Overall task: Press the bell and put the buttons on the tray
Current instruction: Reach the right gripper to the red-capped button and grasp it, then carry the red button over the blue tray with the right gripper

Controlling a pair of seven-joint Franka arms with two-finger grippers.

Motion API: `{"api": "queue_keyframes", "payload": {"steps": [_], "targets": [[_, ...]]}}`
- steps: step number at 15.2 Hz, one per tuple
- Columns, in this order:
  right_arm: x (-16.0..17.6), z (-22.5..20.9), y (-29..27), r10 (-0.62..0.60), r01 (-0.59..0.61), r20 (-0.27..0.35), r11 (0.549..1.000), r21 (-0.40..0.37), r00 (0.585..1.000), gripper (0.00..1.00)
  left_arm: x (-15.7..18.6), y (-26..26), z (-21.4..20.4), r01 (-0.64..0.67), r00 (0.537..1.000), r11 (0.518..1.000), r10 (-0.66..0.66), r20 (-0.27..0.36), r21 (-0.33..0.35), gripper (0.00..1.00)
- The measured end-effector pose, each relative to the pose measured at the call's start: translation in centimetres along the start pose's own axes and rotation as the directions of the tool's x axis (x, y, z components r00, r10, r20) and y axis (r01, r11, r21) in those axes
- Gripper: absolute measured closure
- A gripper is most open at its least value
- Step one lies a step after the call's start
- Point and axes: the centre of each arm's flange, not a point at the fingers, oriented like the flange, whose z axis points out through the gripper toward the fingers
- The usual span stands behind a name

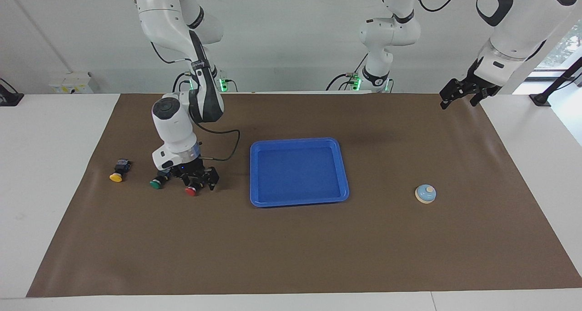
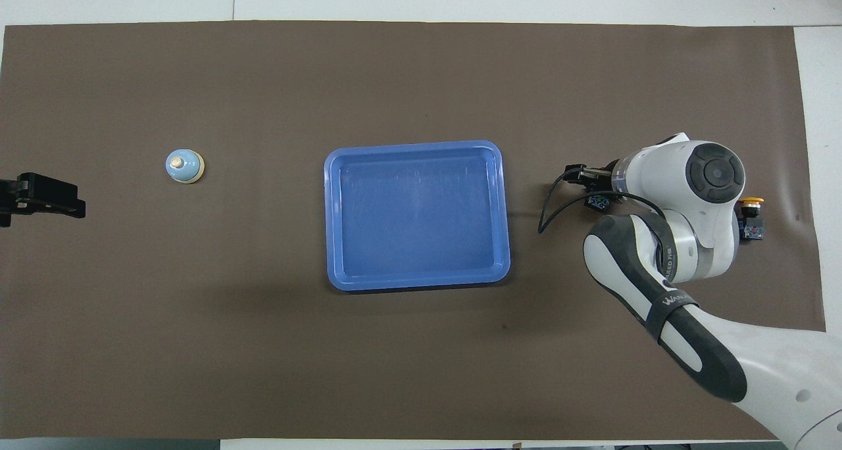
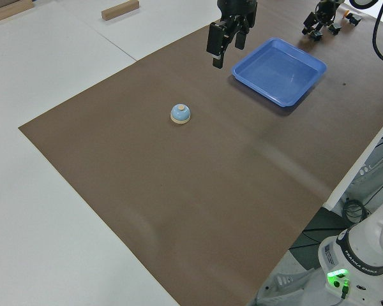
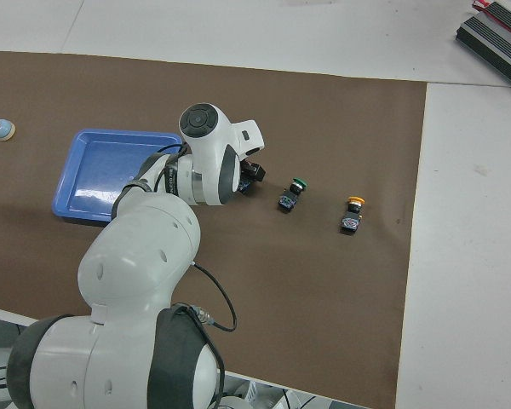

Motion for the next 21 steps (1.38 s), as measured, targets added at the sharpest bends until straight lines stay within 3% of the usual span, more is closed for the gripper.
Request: {"api": "queue_keyframes", "payload": {"steps": [2, 8, 13, 15, 18, 21], "targets": [[0.0, 0.1, 0.1, 0.002, -0.002, 0.002, 1.0, -0.001, 1.0, 0.01, 0.0, 0.0, 0.0, 0.0, 1.0, 1.0, 0.0, 0.0, 0.0, 0.0], [-0.3, 0.3, 0.5, 0.006, -0.005, 0.032, 1.0, -0.015, 0.999, 0.6, 0.0, 0.0, 0.0, 0.0, 1.0, 1.0, 0.0, 0.0, 0.0, 0.0], [-0.2, 0.1, 0.2, 0.003, -0.002, 0.052, 1.0, -0.021, 0.999, 0.6, 0.0, 0.0, 0.0, 0.0, 1.0, 1.0, 0.0, 0.0, 0.0, 0.0], [1.1, -1.8, -0.8, -0.004, 0.006, 0.074, 1.0, -0.029, 0.997, 0.6, 0.0, 0.0, 0.0, 0.0, 1.0, 1.0, 0.0, 0.0, 0.0, 0.0], [3.4, -7.1, -5.0, -0.019, 0.019, 0.103, 1.0, 0.007, 0.995, 0.6, 0.0, 0.0, 0.0, 0.0, 1.0, 1.0, 0.0, 0.0, 0.0, 0.0], [1.9, -9.4, -11.6, -0.049, 0.044, 0.106, 0.998, 0.048, 0.993, 0.6, 0.0, 0.0, 0.0, 0.0, 1.0, 1.0, 0.0, 0.0, 0.0, 0.0]]}}
